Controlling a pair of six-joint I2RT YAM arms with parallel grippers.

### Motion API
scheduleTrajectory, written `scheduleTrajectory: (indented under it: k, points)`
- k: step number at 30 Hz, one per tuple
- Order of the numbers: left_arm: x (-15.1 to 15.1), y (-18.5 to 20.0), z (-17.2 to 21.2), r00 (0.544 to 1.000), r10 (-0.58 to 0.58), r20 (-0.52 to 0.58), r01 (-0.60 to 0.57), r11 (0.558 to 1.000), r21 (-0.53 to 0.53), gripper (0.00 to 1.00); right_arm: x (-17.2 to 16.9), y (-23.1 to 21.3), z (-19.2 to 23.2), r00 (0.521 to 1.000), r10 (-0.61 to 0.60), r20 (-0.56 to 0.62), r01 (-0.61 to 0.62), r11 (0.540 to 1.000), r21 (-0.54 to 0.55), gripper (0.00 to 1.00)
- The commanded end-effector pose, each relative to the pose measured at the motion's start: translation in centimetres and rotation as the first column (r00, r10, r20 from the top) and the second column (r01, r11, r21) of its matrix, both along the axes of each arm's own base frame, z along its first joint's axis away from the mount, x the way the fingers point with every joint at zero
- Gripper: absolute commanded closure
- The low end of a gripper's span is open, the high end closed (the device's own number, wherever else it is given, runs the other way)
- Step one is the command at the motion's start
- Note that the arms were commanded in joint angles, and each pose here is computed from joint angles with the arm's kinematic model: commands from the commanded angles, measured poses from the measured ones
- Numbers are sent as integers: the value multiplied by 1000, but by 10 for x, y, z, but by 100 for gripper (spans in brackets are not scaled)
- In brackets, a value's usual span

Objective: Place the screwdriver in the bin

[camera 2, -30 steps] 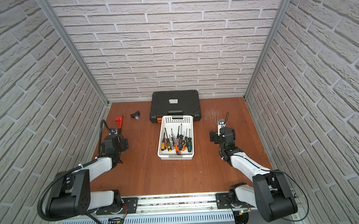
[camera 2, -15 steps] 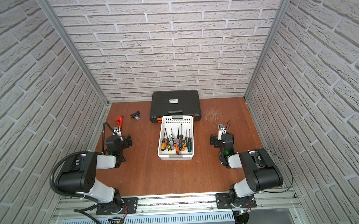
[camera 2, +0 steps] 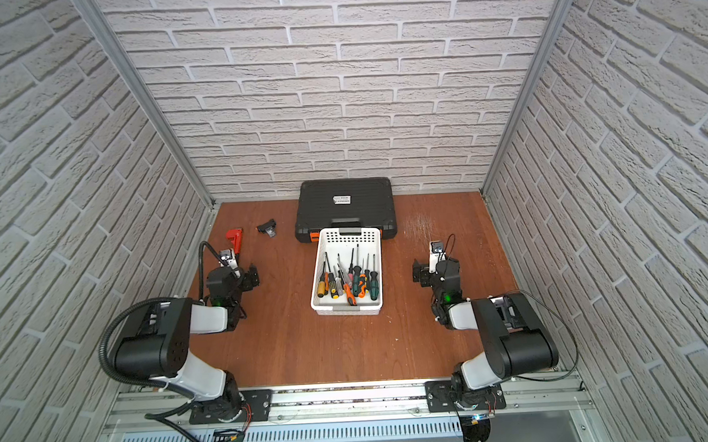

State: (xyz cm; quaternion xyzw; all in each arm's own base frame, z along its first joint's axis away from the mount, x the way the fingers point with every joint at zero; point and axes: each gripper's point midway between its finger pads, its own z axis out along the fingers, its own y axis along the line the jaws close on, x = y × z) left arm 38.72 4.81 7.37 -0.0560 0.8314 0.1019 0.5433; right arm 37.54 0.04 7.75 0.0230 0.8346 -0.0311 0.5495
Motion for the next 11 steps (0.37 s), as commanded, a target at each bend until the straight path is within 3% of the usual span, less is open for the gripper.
scheduleTrajectory:
  k: [1, 11]
  points:
    - [5, 0, 16, 997, -5, 71, 5, 1000, -2, 2, 7, 0, 20, 998, 0, 60, -1, 1000, 7, 0]
    - [6, 0, 16, 998, -14, 66, 15, 1000, -19, 2, 7, 0, 19, 998, 0, 58, 0, 1000, 8, 0]
